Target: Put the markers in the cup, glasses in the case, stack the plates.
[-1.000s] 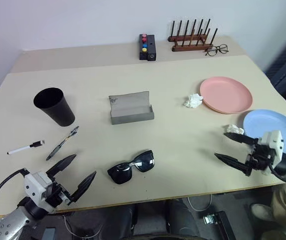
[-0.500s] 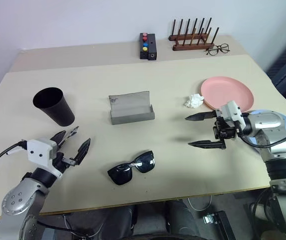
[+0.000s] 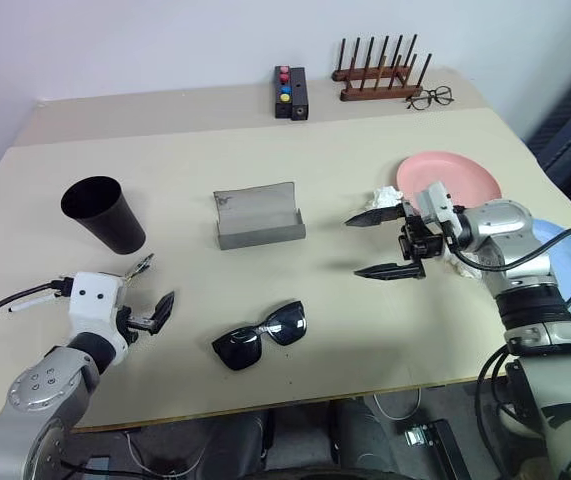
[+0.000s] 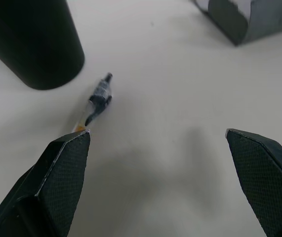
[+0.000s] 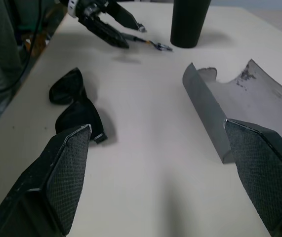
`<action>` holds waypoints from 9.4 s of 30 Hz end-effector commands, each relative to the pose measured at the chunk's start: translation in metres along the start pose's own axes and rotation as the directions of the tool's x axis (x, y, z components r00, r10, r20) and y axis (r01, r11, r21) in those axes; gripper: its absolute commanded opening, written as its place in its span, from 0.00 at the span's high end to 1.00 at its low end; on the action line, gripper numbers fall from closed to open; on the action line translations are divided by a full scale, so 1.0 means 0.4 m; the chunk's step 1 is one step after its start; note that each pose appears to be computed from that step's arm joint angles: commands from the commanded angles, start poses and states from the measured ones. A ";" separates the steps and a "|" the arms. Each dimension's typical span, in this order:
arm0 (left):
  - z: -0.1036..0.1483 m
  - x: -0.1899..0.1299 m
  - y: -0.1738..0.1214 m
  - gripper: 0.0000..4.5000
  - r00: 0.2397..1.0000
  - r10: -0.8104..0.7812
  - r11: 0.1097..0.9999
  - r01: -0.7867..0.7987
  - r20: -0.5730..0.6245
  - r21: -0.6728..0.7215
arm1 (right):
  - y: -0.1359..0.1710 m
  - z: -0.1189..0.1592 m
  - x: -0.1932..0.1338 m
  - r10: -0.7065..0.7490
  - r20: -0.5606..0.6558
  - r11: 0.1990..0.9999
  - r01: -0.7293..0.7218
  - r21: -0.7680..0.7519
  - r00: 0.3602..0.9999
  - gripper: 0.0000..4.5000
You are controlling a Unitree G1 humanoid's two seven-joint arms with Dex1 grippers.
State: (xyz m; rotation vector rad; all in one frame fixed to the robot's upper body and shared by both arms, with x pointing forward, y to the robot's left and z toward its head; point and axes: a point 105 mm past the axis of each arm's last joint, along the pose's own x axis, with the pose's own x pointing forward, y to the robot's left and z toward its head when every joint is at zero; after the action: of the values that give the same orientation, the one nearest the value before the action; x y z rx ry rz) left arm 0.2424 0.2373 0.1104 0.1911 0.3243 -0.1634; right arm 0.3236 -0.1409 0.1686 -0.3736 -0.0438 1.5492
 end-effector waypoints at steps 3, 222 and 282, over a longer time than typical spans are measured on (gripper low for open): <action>0.051 0.005 0.007 0.00 0.997 -0.071 0.993 0.069 0.017 0.097 | -0.023 0.046 0.032 -0.026 0.057 0.999 0.028 -0.047 0.998 0.02; -0.008 -0.089 0.365 0.01 0.717 -0.016 0.640 0.543 -0.697 0.544 | -0.058 0.124 0.142 -0.091 0.321 0.996 0.088 0.024 0.943 0.00; -0.048 -0.017 0.379 0.99 0.615 0.088 0.584 0.605 -0.783 0.541 | 0.066 0.069 0.092 0.147 0.105 0.988 -0.152 0.038 0.984 0.00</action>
State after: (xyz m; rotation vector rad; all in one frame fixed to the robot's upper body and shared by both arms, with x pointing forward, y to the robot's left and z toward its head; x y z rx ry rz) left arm 0.2600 0.3842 0.1122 1.1253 1.1463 -0.6071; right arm 0.2949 -0.1032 0.1677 -0.2169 -0.0276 1.6854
